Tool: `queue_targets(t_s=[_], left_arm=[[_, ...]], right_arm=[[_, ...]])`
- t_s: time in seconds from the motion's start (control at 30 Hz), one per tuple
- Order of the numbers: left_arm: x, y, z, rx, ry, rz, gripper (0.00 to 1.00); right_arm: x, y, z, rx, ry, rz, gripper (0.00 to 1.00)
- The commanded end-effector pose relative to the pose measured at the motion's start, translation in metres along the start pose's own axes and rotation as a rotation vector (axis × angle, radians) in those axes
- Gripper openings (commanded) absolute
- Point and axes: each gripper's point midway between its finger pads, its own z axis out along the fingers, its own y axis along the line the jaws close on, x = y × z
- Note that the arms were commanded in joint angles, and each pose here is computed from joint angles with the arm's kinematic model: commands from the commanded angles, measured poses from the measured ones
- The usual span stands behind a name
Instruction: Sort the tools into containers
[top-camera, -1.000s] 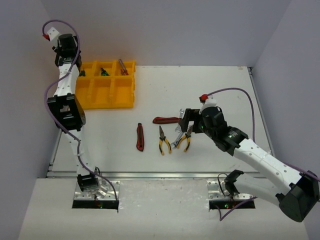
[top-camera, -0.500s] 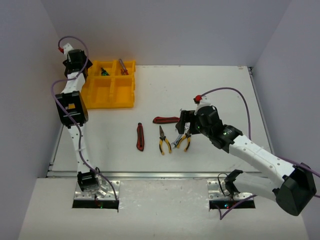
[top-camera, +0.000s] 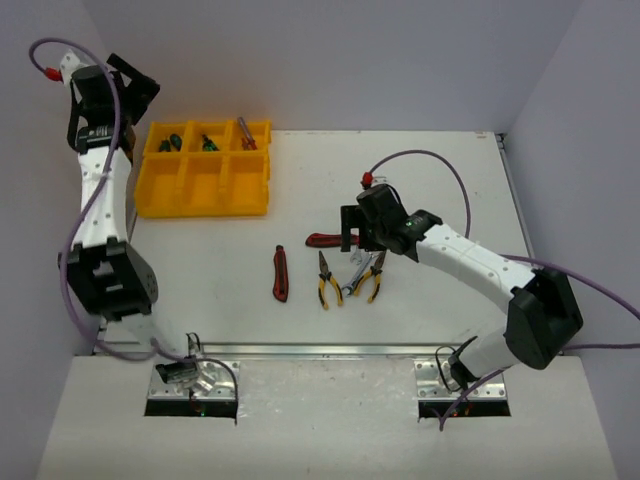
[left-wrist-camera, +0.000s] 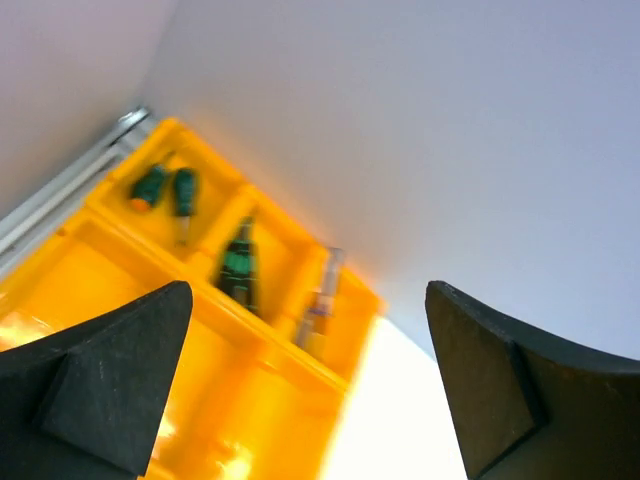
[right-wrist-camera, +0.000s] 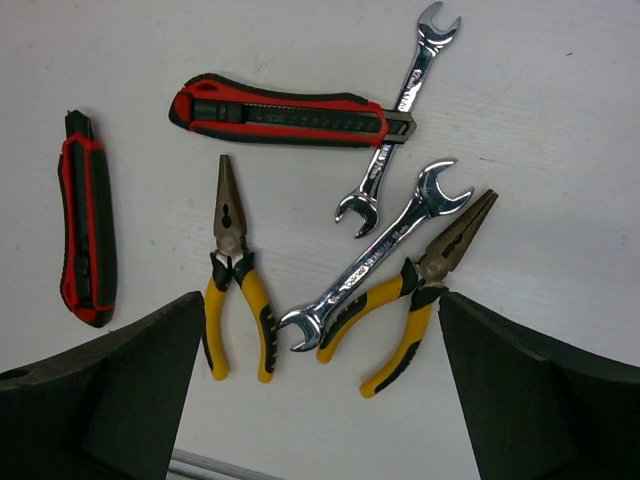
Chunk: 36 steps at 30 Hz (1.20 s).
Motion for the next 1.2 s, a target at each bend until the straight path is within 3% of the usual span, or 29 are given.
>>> queue_targets(t_s=[0.0, 0.1, 0.23, 0.33, 0.57, 0.7, 0.9, 1.03, 1.17], left_arm=[[-0.041, -0.062, -0.204, 0.382, -0.117, -0.113, 1.00], [-0.004, -0.044, -0.278, 0.456, -0.106, -0.103, 1.00], [0.084, -0.033, -0.292, 0.544, 0.096, 0.031, 1.00], [0.128, 0.003, -0.289, 0.480, 0.199, 0.154, 1.00], [0.159, 0.053, -0.304, 0.399, 0.195, 0.277, 1.00], [0.164, 0.055, -0.305, 0.414, 0.194, 0.270, 1.00], [0.170, 0.050, -0.307, 0.459, 0.207, 0.270, 1.00], [0.171, 0.048, -0.310, 0.478, 0.209, 0.269, 1.00], [0.173, 0.046, -0.311, 0.491, 0.213, 0.273, 1.00]], right_arm=[[-0.002, -0.018, -0.004, 0.140, 0.011, 0.124, 0.99], [0.011, -0.024, 0.003, 0.168, 0.014, 0.201, 0.97], [0.028, -0.032, 0.014, 0.231, 0.065, 0.231, 0.81], [0.043, -0.044, 0.014, 0.322, 0.116, 0.257, 0.72], [0.054, -0.041, 0.019, 0.258, 0.110, 0.261, 0.70], [0.034, -0.047, 0.025, 0.291, 0.042, 0.232, 0.61], [0.019, -0.050, 0.050, 0.301, 0.097, 0.183, 0.51], [0.006, -0.019, 0.070, 0.144, 0.127, 0.065, 0.60], [-0.011, -0.017, 0.073, 0.241, 0.161, 0.152, 0.72]])
